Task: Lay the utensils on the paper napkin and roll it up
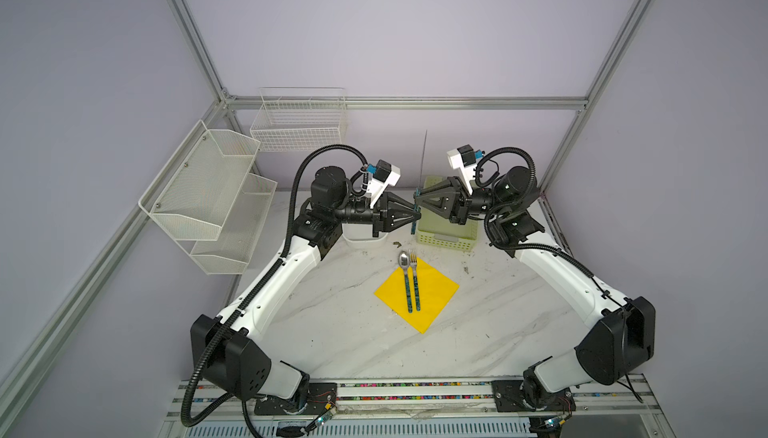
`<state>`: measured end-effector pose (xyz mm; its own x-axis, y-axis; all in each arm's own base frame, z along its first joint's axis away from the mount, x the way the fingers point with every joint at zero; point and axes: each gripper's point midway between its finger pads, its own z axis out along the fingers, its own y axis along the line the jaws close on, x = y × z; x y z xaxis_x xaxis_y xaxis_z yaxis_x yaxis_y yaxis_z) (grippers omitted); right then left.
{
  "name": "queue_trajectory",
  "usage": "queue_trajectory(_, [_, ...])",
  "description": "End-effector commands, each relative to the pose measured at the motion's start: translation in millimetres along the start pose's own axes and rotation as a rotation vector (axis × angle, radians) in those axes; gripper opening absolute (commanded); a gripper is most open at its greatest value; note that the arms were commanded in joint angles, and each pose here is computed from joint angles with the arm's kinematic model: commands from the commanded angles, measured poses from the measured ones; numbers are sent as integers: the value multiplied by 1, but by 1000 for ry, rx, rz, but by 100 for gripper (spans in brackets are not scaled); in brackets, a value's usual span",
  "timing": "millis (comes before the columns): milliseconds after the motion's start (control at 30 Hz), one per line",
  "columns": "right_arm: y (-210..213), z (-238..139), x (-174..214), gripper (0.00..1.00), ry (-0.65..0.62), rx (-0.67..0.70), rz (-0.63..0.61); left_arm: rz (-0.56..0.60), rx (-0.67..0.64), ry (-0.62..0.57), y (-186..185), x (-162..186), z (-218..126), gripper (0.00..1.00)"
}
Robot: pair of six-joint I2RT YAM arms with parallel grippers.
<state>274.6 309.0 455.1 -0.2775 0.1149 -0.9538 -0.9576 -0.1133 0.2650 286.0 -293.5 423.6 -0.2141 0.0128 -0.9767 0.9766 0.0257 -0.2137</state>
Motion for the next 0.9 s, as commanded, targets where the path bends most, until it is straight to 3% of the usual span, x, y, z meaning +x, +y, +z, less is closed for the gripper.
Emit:
queue_trajectory(0, [21, -2, -13, 0, -14, -20, -72, 54, 23, -39, -15, -20, -3, 23])
queue_trajectory(600, [20, -2, -10, 0, -2, -5, -73, 92, 14, -60, -28, -31, -9, 21])
queue_trajectory(867, [20, -3, -11, 0, -3, 0, -78, 86, 18, -57, -27, -28, -9, 13])
